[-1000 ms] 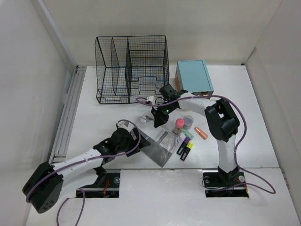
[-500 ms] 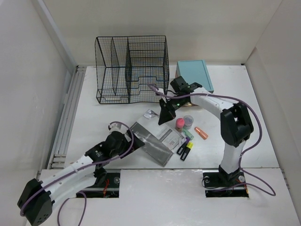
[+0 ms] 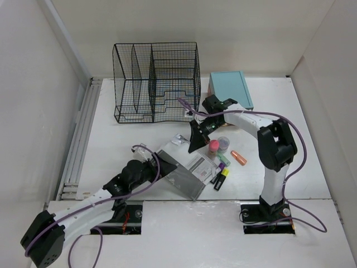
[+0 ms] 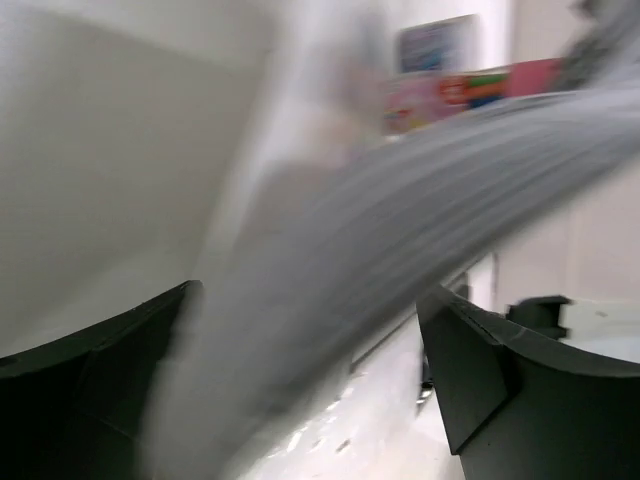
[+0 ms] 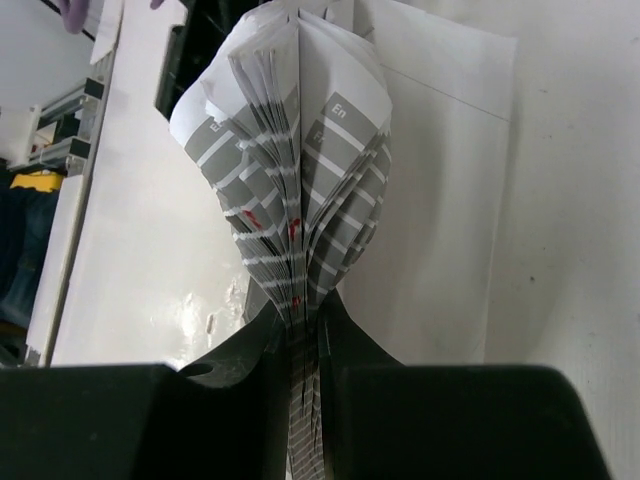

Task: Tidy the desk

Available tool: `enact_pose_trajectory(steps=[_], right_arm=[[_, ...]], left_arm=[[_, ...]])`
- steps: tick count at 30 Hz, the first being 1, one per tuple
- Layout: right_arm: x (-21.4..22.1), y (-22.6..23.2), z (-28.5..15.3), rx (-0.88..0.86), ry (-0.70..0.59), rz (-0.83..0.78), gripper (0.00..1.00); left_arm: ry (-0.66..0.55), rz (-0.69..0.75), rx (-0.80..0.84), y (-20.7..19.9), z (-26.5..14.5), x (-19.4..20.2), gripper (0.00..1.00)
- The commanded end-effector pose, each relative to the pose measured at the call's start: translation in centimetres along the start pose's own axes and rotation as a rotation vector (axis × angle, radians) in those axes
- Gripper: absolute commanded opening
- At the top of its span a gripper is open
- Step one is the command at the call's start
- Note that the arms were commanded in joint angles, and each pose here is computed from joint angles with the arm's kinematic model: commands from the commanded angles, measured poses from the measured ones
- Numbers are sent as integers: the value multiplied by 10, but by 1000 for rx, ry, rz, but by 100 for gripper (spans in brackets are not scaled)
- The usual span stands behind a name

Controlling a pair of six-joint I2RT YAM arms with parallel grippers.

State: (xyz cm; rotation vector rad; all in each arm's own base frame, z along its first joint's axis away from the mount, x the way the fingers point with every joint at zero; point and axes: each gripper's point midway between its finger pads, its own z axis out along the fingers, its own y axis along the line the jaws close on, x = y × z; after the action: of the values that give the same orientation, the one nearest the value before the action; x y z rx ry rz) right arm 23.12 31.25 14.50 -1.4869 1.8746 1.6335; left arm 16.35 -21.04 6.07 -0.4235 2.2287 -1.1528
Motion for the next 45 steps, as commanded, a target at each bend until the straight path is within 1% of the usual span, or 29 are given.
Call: enact_pose_trajectory(steps=[1,4,8,10,12,13,20,21,23,24,27,28,29,30,31,32,33,34,35,36,37,38,39,40,41,42,43,44,45], right_arm=[[-29,29,-2,-130,-110,-66,0],[-27,29,-1,-141,-112,-64,0],[-28,32,-1,-157,-124,-70,0],[-27,36,-1,-167,-129,-69,0],[-27,38,-1,-175,-135,-74,0],[-27,40,-2,-183,-140,-73,0],[-30,47,-7,-196,-165,-112,0],[-29,48,-7,-198,-164,-111,0],[-29,49,-7,-199,-164,-113,0],[-30,51,-8,-200,-163,-108,0],[-30,51,-8,-194,-155,-120,0],[-29,52,-8,-195,-154,-120,4],[-28,50,-8,-189,-148,-135,28],[-28,53,-9,-184,-140,-136,41],[-27,53,-10,-185,-139,-136,50],[-28,53,-10,-178,-132,-158,59],[-30,55,-12,-171,-127,-179,75],[-28,58,-13,-176,-123,-165,82],[-32,59,-18,-165,-132,-187,88],[-32,60,-18,-165,-132,-202,93],[-33,62,-22,-158,-137,-199,100],[-32,59,-26,-144,-136,-196,100],[-34,61,-27,-141,-138,-217,100],[-37,63,-33,-126,-147,-228,100],[-41,62,-38,-111,-157,-243,100],[-41,62,-42,-94,-151,-251,100],[-44,66,-48,-82,-159,-271,100],[-46,64,-58,-45,-156,-289,100],[-48,64,-64,-28,-165,-298,100]], left_arm=[[-70,39,254,-52,-7,-15,84],[-89,49,350,-69,-16,-18,83],[-98,51,370,-74,-18,-20,73],[-94,54,389,-78,-20,-19,64],[-84,44,396,-79,-19,-18,58],[-88,45,404,-81,-20,-19,50],[-61,54,482,-97,-24,-16,28],[-68,56,497,-101,-26,-17,17],[-59,66,533,-108,-30,-16,5],[-66,76,542,-112,-31,-18,0],[-56,92,562,-118,-33,-17,0],[-81,109,605,-132,-41,-24,0],[-80,118,596,-134,-41,-24,0],[-84,133,595,-138,-43,-26,0],[-108,176,615,-152,-49,-34,0],[-105,201,592,-152,-52,-34,0],[-123,225,588,-158,-57,-39,0],[-133,252,589,-163,-62,-42,0],[-177,280,614,-183,-76,-54,0],[-202,320,577,-181,-81,-59,0],[-231,338,576,-187,-88,-66,0],[-269,356,602,-205,-106,-76,0],[-272,376,595,-207,-114,-77,0],[-325,408,607,-223,-130,-90,0],[-329,420,584,-218,-129,-90,0],[-369,434,605,-234,-148,-100,0],[-373,444,579,-234,-152,-103,0],[-419,463,560,-238,-160,-113,0],[-476,471,578,-254,-183,-125,0]])
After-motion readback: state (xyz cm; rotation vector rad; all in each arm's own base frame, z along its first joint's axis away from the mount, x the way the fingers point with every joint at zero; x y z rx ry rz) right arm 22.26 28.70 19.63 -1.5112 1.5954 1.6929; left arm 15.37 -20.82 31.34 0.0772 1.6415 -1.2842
